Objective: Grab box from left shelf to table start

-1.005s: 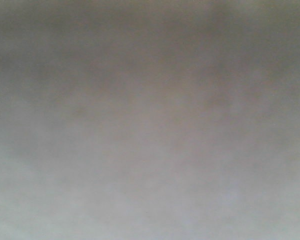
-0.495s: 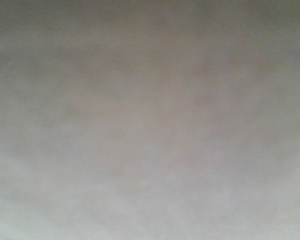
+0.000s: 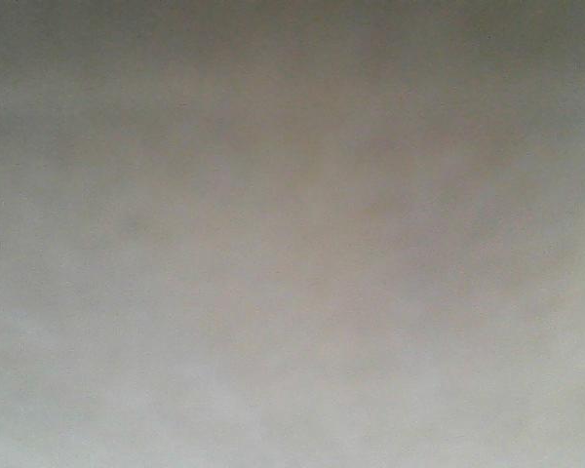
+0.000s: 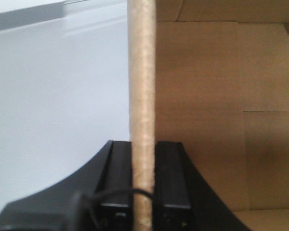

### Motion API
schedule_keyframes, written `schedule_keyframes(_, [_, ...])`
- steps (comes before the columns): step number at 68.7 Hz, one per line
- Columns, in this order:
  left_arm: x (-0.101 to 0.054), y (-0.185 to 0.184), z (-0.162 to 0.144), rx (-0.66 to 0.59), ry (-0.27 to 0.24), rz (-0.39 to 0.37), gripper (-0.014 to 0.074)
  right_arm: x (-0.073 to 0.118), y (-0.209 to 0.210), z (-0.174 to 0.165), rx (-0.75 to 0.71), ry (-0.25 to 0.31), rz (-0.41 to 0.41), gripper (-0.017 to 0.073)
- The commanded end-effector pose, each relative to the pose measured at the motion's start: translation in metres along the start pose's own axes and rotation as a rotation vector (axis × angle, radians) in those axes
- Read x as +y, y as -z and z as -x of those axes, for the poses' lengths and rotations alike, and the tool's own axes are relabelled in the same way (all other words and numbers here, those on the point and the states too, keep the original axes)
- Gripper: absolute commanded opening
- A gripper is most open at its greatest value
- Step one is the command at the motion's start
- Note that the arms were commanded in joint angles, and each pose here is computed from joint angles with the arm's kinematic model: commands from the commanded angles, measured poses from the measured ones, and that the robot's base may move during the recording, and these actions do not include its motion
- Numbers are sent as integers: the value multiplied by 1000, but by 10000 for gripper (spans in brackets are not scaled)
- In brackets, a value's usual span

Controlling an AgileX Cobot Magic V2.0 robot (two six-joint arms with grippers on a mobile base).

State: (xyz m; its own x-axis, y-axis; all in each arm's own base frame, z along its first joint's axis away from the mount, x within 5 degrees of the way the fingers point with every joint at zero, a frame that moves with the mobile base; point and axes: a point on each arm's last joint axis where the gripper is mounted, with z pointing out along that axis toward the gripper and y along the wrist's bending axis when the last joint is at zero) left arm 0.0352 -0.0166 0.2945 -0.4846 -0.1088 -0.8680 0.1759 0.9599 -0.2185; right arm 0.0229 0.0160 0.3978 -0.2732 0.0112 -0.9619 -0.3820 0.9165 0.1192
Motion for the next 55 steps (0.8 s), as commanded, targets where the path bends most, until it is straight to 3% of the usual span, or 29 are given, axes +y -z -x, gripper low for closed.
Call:
schedule_keyframes(1, [5, 2, 19, -137, -100, 81, -92, 3, 13, 24, -197, 24, 22, 58])
schedule_keyframes(55, [5, 2, 19, -135, -100, 82, -92, 3, 12, 23, -186, 24, 21, 58])
